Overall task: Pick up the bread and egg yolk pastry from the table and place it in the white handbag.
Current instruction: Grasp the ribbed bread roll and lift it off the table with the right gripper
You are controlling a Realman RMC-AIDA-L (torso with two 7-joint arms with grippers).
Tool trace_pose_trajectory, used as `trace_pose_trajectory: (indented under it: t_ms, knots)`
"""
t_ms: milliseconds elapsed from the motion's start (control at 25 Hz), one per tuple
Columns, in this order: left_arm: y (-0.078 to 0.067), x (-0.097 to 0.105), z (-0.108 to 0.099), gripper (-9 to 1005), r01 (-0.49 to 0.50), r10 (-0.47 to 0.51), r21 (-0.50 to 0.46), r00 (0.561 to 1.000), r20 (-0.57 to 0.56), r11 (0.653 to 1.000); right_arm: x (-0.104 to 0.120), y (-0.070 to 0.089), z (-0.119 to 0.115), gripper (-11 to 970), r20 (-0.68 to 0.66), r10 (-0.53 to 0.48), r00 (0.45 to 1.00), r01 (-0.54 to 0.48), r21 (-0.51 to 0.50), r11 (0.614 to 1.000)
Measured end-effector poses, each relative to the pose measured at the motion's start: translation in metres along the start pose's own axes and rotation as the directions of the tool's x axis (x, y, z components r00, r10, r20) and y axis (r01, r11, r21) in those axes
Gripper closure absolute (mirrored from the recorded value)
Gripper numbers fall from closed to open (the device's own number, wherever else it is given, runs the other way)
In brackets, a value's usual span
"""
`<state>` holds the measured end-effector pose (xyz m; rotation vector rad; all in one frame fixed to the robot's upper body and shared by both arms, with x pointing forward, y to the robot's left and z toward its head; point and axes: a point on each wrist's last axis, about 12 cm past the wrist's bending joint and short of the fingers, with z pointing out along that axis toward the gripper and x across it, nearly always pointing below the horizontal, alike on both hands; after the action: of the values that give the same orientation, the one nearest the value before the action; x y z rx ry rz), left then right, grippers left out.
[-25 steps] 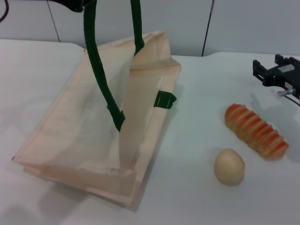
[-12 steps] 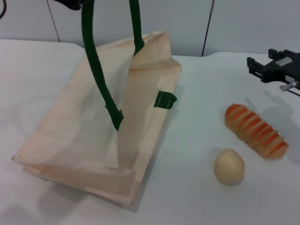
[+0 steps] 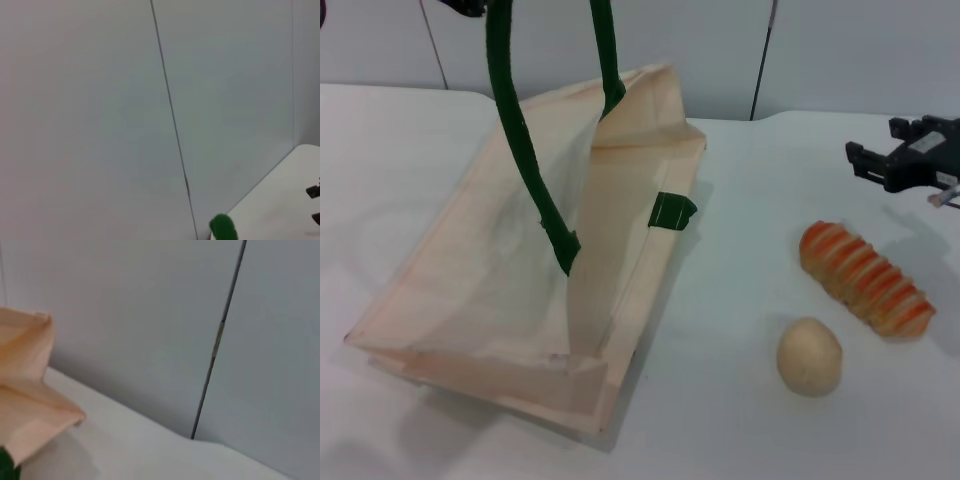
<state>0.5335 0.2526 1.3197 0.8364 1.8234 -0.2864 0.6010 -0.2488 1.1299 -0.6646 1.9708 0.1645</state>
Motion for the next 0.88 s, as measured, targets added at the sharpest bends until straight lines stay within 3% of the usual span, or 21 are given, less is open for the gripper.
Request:
trace_pose_trajectory:
  t_ms: [520, 880]
  knots:
    - [0.000, 0.000, 0.000, 875, -0.011, 0.011, 0.000, 1.000, -0.002, 1.000, 0.002, -0.007, -0.013, 329, -0.110, -0.066, 0.992, 0.059, -0.071, 0.996]
    - [0.000, 0.000, 0.000, 875, -0.016, 0.016, 0.001, 1.000, -0.002, 1.000, -0.003, -0.002, -0.020, 323, -0.173, -0.135, 0.976, 0.115, -0.119, 0.986]
